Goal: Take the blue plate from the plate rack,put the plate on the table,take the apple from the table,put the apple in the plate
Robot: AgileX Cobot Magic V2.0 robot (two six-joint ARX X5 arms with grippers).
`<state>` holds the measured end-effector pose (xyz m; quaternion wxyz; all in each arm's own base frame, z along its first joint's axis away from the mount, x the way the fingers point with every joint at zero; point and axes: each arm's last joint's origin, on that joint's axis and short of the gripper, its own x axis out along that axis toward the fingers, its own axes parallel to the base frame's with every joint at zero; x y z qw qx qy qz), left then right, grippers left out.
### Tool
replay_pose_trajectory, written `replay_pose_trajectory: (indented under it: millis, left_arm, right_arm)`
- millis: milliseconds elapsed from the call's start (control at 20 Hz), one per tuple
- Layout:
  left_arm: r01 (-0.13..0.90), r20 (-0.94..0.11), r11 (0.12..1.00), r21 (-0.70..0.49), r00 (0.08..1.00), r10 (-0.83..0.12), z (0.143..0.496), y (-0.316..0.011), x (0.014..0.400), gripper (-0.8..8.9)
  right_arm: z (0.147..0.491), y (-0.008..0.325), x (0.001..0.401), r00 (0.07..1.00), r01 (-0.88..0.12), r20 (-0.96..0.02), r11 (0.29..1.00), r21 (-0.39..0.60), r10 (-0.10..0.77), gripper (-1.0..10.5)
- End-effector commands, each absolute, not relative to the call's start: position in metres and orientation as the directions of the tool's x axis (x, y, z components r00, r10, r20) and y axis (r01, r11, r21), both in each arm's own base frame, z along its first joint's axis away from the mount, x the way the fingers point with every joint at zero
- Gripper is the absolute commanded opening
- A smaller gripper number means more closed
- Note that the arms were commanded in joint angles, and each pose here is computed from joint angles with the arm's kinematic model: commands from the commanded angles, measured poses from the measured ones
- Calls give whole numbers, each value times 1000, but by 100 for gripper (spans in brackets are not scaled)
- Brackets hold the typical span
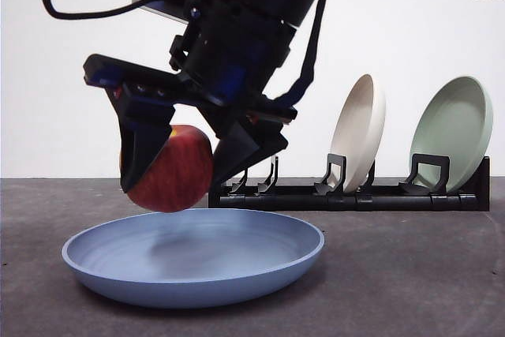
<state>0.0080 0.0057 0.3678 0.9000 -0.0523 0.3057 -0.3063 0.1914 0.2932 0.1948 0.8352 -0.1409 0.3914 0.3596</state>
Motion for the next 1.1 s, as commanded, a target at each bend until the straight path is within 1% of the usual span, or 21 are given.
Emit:
replay_pose_trajectory:
  millis: [50,250,350,400,450,550,600,650,900,1000,1100]
  left_arm:
    - [525,-510,805,-276,630,-586,369,7,7,-6]
    - [525,-510,805,-275,630,-585,369,7,8,-6]
    - [525,-510,805,-276,630,-586,369,7,7,-6]
    - [525,-510,805,-276,630,-586,369,7,7,-6]
    - [525,-510,805,-276,630,-586,369,7,7,-6]
    - [525,-510,805,-276,630,-586,369,7,7,-6]
    - [525,-510,805,-276,630,-586,369,7,7,-6]
    - [525,-510,805,-276,630,-586,369,7,7,-6]
    - [526,-510,805,-276,630,-586,369,7,7,-5]
    - [526,-510,805,-276,630,-586,369,7,7,-5]
    - [525,-510,805,-275,630,-586,369,7,7,-5]
  right_arm:
    - [188,288,192,442,-687,-761,724,51,474,6]
    - [173,275,196,448,-647,-776,760,61,444,10]
    - [170,271,198,446,-639,-784,767,59,431,16]
    - [170,270,198,445,-641,-786,766,55,429,84]
    - [170,270,198,443,-641,-788,765,55,428,199]
    - [169,270,198,435,-645,-790,762,61,432,485]
    - [169,270,198,430,-648,-790,759,67,437,610]
    - [169,270,198,428,-649,-790,758,69,438,674]
    - [172,271,198,428,-649,-786,757,76,446,670]
    - [183,272,197,415,-659,-783,747,94,464,664]
    - [201,275,192,411,-673,-779,734,92,474,662]
